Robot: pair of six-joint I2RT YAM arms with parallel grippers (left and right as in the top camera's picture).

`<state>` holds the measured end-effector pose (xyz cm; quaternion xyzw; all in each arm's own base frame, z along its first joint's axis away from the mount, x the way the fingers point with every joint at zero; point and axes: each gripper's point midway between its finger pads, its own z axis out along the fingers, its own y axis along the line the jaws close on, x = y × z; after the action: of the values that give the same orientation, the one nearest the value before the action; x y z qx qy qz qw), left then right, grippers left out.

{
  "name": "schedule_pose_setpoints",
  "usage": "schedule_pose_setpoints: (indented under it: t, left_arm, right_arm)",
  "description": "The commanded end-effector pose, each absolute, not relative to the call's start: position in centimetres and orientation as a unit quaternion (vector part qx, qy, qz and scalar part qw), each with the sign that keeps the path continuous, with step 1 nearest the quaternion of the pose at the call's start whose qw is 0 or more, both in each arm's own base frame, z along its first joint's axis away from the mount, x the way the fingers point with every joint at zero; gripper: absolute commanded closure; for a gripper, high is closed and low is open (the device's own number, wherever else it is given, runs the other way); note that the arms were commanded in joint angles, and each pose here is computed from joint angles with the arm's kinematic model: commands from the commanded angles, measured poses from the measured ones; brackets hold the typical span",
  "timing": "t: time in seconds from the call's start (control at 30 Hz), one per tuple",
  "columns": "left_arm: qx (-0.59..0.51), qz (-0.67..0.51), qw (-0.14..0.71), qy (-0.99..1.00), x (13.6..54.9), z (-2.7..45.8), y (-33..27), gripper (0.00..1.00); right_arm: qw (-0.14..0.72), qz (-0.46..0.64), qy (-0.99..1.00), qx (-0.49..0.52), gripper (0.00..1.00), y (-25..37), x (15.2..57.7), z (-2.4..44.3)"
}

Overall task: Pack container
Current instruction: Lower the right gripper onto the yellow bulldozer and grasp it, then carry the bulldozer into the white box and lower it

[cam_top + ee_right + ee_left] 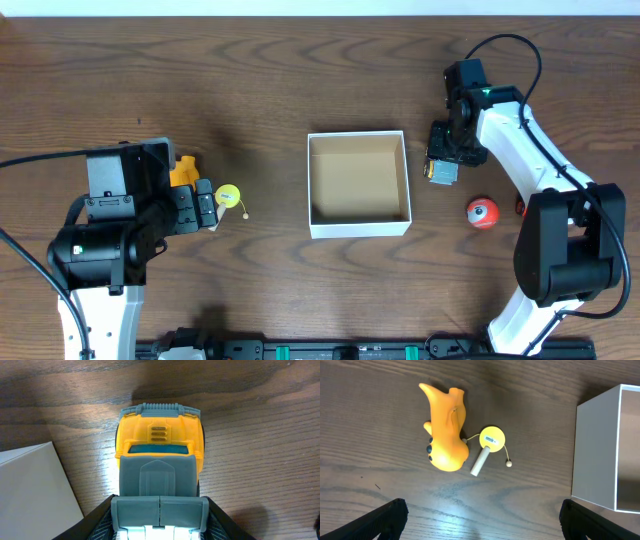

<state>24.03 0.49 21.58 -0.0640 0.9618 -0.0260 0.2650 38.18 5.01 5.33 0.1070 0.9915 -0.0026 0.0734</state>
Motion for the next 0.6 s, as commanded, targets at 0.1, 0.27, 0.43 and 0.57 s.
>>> schedule_pose_setpoints:
  t: [0.1,0.27,0.43,0.57]
  left_arm:
    - [-0.070,-0.025,0.273,0.959,24.2,22.2,0.6,0.02]
    - [-0.070,-0.025,0.273,0.959,24.2,22.2,0.6,0.02]
    - [-0.070,-0.025,0.273,0.959,24.2,22.2,0.6,0.02]
    - [-0.070,-0.025,0.273,0.959,24.2,22.2,0.6,0.02]
  right_arm:
    - [0.081,-0.006,0.992,0.094,0.72,5.2,38.6,5.7]
    - [0.087,-0.005,0.992,0.095,0.99,5.2,38.9,6.1]
    - [0.119,0.002,0.989,0.083,0.99,5.5,40.1,8.9]
    - [0.158,0.008,0.986,0.057,0.99,6.1,40.8,13.2]
